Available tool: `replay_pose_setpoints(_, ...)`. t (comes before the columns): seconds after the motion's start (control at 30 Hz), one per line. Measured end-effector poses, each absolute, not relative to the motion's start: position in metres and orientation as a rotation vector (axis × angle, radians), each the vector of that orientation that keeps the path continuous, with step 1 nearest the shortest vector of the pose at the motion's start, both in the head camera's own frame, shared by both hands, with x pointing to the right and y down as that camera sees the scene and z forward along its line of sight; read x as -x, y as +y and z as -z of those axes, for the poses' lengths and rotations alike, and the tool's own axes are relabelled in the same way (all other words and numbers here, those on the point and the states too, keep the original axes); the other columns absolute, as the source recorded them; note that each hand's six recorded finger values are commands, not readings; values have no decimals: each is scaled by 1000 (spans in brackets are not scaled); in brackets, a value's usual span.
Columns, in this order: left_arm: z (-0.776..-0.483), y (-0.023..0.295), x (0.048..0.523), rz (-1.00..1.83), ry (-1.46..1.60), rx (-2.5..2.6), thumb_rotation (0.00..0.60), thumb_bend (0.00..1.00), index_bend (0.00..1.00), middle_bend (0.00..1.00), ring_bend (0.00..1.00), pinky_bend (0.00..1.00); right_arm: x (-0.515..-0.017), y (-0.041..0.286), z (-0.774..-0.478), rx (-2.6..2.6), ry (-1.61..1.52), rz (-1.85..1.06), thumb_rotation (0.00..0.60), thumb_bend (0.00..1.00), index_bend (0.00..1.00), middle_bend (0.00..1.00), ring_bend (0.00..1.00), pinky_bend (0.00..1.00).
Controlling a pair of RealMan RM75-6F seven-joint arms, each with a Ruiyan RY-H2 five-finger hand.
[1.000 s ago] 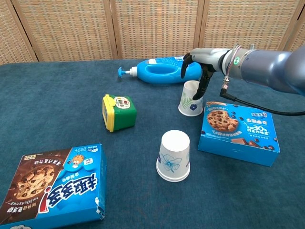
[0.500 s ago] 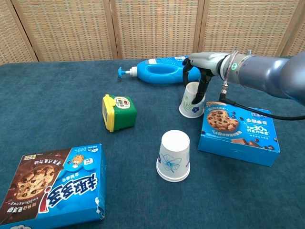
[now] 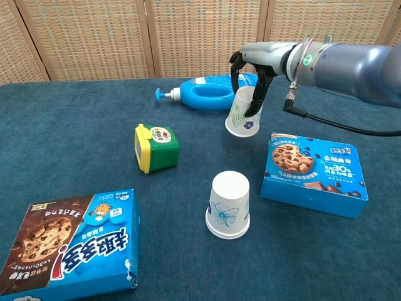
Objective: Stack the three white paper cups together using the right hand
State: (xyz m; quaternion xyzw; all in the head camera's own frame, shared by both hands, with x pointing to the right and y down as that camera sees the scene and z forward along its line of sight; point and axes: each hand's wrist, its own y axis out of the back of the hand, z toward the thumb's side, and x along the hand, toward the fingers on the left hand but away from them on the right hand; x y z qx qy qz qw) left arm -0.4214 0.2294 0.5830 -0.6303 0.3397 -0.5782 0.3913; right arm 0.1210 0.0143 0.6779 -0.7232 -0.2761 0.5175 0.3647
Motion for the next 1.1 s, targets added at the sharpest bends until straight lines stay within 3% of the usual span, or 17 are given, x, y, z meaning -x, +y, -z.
replay_pose_setpoints(0.63, -580, 233, 416, 1444, 855, 1625, 600, 264, 0, 0, 0, 0, -127, 42, -581, 1812, -697, -1258, 600, 98, 519, 117, 0, 90)
replay_pose_setpoints(1.1, -580, 234, 416, 1441, 859, 1638, 600, 264, 0, 0, 0, 0, -143, 86, -548, 1860, -695, -1277, 600, 98, 527, 116, 0, 90)
